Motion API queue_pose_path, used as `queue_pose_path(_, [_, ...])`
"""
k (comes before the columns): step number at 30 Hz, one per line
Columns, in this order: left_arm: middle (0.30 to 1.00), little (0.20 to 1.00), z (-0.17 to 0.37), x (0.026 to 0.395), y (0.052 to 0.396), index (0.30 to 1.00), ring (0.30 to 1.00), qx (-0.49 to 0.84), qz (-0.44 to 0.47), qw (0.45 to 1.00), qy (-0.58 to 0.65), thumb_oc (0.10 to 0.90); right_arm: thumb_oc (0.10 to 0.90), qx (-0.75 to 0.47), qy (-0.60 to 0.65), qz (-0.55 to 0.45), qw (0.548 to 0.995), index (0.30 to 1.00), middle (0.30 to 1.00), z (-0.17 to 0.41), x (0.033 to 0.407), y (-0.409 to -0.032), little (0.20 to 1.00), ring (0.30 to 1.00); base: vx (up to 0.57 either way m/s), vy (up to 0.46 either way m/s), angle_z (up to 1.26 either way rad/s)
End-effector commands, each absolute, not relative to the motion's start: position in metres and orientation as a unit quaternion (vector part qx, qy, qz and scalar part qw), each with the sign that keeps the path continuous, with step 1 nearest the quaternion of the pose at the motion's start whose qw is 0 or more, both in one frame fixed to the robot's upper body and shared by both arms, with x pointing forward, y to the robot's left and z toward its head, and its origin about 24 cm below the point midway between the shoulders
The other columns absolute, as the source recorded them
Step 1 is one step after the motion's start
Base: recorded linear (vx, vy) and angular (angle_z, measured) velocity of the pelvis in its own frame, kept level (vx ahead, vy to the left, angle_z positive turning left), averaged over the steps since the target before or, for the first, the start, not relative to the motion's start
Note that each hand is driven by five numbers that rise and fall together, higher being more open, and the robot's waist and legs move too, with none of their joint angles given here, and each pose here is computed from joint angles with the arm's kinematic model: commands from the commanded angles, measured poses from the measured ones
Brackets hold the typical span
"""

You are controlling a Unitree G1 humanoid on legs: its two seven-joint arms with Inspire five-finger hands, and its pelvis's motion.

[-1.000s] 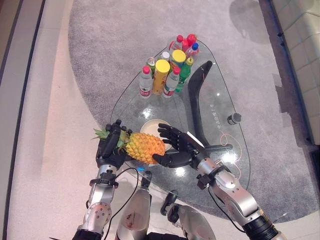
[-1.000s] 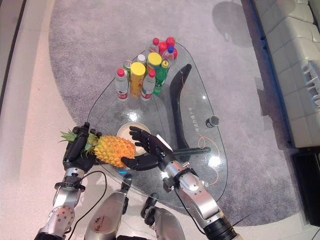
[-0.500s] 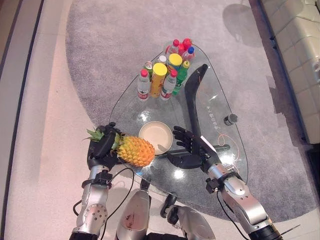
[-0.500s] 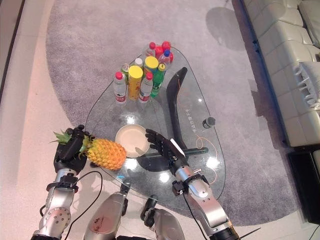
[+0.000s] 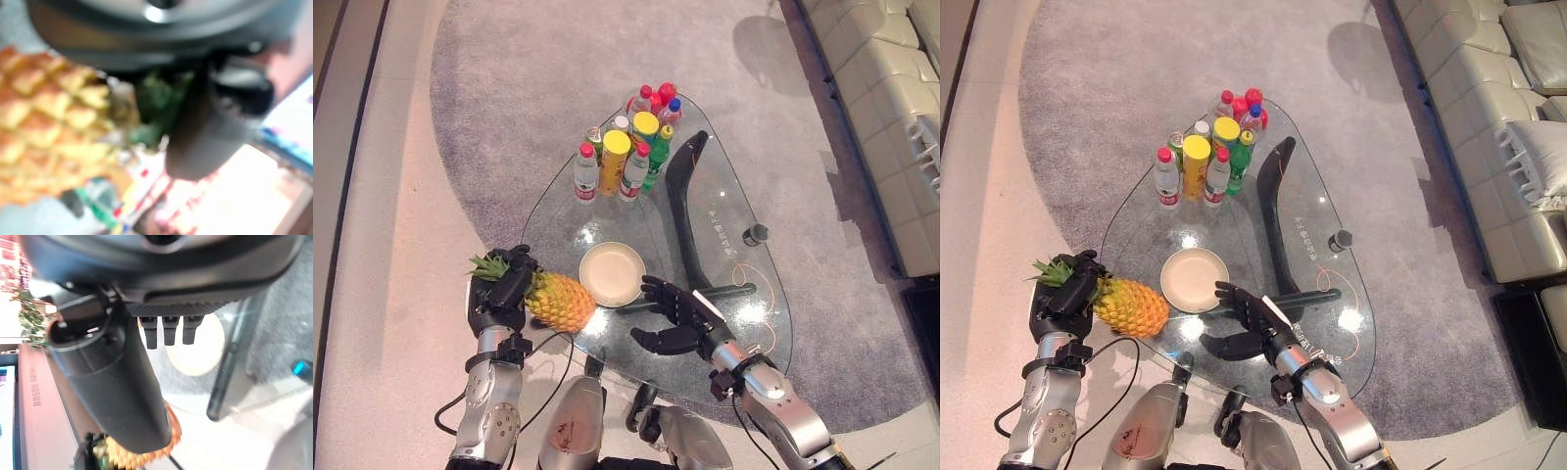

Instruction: Pick up the fruit to the plate

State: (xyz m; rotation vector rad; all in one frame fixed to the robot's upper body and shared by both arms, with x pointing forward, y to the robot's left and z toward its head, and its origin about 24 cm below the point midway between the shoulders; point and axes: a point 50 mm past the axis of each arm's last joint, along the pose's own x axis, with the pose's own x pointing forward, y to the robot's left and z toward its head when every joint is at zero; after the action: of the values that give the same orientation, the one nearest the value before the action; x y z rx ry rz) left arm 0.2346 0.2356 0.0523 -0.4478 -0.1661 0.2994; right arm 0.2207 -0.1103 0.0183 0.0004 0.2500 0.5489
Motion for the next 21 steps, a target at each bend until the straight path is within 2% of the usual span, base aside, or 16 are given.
queue_pose_path(1, [0.3,0.2,0.109,0.245,0.227,0.3,0.3,-0.183,0.109,0.945,-0.248,0.1,0.8,0.038,0.076,0.313,0.946,0.9,0.9,0.039,0.223,-0.091,0.9,0.9,-0.04,0.004,-0.06])
queue_pose_path(13, [0.3,0.2,0.133,0.267,0.206,0.3,0.3,-0.134,0.075,0.938,-0.31,0.1,0.8,0.048,0.16,0.385,0.908,0.9,0.9,0.012,0.217,-0.071,0.9,0.9,-0.09,0.009,-0.09])
queue_pose_path(21, [0.3,0.2,0.147,0.275,0.195,0.3,0.3,-0.128,0.068,0.924,-0.354,0.1,0.8,0.04,0.179,0.402,0.897,0.9,0.9,0.005,0.218,-0.064,0.9,0.9,-0.08,0.038,-0.14])
